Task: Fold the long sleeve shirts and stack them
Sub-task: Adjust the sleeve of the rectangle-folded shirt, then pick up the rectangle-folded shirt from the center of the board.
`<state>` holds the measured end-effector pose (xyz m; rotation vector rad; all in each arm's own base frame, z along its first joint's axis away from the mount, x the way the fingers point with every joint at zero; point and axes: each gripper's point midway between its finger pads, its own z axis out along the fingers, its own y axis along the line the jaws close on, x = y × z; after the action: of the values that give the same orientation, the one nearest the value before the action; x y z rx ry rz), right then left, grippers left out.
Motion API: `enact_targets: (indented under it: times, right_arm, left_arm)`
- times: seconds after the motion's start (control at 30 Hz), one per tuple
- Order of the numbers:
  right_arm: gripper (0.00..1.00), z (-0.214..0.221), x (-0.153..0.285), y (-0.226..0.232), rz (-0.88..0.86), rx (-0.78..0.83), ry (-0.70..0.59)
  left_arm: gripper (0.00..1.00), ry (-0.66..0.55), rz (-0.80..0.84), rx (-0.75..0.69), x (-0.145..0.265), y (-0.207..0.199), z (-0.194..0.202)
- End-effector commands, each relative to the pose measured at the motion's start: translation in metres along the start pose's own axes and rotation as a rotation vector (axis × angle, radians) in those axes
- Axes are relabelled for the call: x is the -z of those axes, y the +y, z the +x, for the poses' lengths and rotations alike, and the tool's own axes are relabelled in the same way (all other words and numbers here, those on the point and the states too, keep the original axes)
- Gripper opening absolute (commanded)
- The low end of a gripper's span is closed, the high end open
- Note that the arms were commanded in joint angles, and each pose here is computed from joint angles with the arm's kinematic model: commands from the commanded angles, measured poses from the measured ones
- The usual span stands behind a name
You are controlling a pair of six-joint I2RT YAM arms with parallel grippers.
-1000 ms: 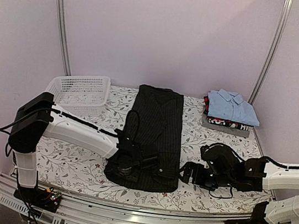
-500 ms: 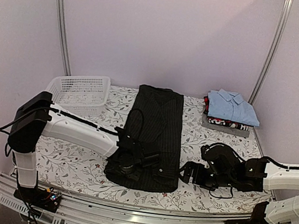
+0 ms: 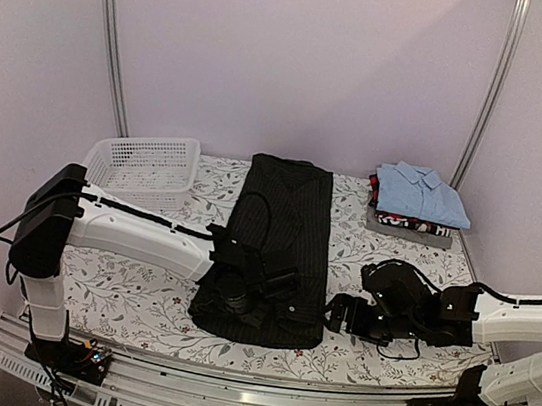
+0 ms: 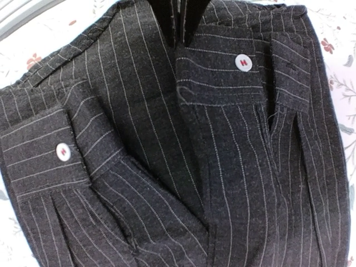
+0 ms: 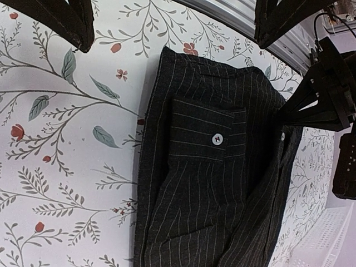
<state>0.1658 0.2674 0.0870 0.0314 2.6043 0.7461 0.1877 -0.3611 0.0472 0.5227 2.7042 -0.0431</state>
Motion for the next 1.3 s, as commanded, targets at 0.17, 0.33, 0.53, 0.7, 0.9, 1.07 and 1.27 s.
enact_targets:
  times: [0.17,0.33,0.53,0.7,0.9,1.07,1.27]
  right_arm:
    - [0.95,-0.01,-0.002,0.026,-0.085,0.01,-0.024]
    - [0.87,-0.01,-0.009,0.034,-0.171,-0.009,0.026]
    - [0.79,-0.009,-0.019,0.035,-0.261,-0.042,0.068]
    - [0.74,-0.009,-0.029,0.021,-0.254,-0.079,0.085]
    - [0.74,-0.003,-0.045,-0.001,-0.197,-0.113,0.112]
    - [0.74,0.003,-0.052,-0.008,-0.209,-0.14,0.132]
    - [0.74,0.007,-0.059,-0.007,-0.232,-0.163,0.154]
  left_arm:
    - [0.27,-0.037,0.108,0.023,0.029,-0.018,-0.014]
    - [0.36,-0.069,0.219,0.162,0.057,0.015,-0.025]
    - [0.38,-0.066,0.345,0.335,0.042,0.076,-0.013]
    - [0.44,-0.083,0.49,0.399,0.034,0.109,-0.008]
    - [0.49,-0.052,0.512,0.412,0.014,0.127,0.001]
    - [0.51,-0.024,0.568,0.4,0.0,0.12,0.007]
    - [0.51,0.029,0.596,0.404,-0.015,0.113,0.018]
